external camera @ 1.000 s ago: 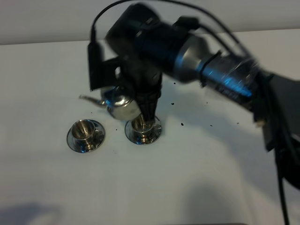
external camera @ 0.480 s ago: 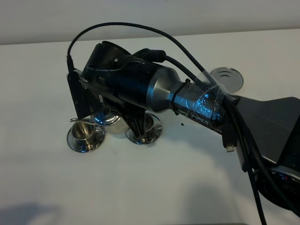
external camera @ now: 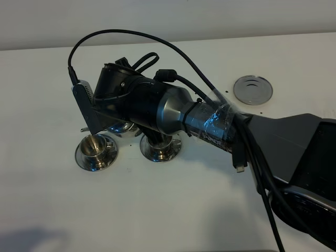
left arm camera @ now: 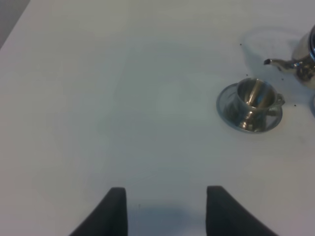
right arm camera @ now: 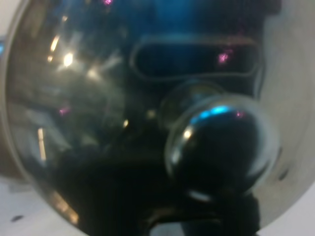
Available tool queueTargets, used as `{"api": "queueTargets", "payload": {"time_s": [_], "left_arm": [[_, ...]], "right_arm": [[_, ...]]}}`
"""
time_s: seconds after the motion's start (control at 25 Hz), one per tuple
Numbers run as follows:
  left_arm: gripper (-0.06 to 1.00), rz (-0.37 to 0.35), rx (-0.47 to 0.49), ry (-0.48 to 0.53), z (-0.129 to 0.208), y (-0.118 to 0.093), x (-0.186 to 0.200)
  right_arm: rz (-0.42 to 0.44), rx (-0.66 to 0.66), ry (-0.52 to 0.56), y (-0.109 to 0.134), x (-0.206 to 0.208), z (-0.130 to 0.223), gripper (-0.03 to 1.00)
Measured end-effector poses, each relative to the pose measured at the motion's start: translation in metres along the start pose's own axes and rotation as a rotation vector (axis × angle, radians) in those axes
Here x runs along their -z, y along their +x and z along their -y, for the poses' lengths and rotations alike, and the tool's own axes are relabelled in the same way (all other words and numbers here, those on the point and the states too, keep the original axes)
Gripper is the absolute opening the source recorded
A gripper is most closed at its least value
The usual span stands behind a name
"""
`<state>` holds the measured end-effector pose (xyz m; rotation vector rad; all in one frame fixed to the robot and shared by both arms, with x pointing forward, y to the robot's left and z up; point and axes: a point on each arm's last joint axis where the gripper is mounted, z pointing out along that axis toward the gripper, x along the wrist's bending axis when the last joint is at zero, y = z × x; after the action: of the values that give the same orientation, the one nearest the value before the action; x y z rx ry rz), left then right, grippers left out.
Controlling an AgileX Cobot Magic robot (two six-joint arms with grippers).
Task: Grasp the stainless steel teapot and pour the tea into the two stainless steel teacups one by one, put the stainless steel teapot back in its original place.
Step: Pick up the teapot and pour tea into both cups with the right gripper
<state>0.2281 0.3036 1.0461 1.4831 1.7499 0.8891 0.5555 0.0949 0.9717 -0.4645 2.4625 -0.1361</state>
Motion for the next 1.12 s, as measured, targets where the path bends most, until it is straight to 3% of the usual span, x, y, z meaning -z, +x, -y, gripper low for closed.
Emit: {"api": "queueTargets", "payload": {"time_s": [0.4, 1.12], "left_arm": [[0.41, 0.000, 0.000, 0.000, 0.000, 0.000, 0.000], [0.41, 0.000, 0.000, 0.000, 0.000, 0.000, 0.000]], "right_arm": [[0.090, 0.045, -0.009, -0.008, 0.000, -0.001, 0.18], [0.107, 0.157, 0.020, -0.003, -0.013, -0.004, 0.18]]}}
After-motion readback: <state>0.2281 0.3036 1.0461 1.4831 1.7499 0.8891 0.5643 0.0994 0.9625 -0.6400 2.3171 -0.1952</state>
